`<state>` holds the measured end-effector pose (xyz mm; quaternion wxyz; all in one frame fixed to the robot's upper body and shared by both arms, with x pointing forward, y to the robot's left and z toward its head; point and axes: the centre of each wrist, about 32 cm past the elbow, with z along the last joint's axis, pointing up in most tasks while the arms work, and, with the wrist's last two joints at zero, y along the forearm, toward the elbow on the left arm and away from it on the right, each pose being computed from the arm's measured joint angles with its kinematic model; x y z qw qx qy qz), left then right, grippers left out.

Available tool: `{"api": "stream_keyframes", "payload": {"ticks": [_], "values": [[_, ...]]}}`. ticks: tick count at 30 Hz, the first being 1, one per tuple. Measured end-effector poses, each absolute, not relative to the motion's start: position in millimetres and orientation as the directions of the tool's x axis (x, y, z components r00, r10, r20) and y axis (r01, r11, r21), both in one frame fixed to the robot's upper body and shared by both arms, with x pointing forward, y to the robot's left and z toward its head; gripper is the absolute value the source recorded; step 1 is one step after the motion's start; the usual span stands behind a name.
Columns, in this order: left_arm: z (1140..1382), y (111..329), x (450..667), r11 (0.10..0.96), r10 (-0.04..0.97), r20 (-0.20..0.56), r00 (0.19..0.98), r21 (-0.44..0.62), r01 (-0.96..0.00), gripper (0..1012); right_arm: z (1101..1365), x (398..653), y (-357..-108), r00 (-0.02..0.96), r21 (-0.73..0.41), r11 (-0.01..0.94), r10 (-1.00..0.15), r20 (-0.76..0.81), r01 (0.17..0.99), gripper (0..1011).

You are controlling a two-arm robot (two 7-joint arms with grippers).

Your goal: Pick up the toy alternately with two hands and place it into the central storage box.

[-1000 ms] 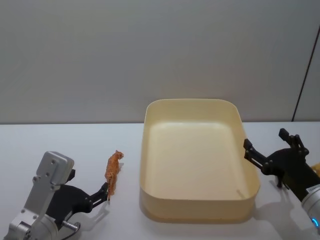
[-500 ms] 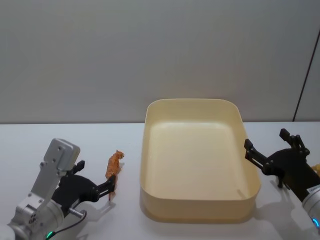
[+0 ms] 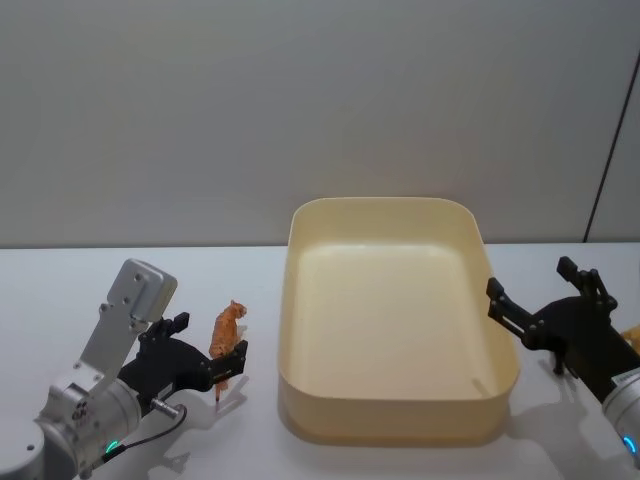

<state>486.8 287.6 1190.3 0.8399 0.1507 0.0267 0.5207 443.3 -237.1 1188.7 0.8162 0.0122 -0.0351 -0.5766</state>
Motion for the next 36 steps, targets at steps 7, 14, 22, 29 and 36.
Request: {"api": "stream_keyframes", "payload": {"ticks": [7,14,22,29,36], "values": [[1193.7,285.1,498.6,0.426,0.874,0.100,0.476,0.314,-0.849,1002,1188.7,443.3,-237.1,0.333,0.060,0.335,-0.942,0.043,0.940,1001],[1194.6,283.3,506.5,0.415,0.879,0.088,0.469,0.343,-0.843,1002,1188.7,443.3,-237.1,0.333,0.060,0.335,-0.942,0.043,0.940,1001],[1195.3,281.7,512.1,0.405,0.884,0.079,0.460,0.362,-0.840,906,1188.7,443.3,-237.1,0.333,0.060,0.335,-0.942,0.043,0.940,1001],[1195.6,281.0,514.7,0.399,0.887,0.076,0.455,0.371,-0.839,705,1188.7,443.3,-237.1,0.333,0.060,0.335,-0.942,0.043,0.940,1001],[1195.7,280.6,516.4,0.394,0.889,0.073,0.451,0.377,-0.838,462,1188.7,443.3,-237.1,0.333,0.060,0.335,-0.942,0.043,0.940,1001]]}}
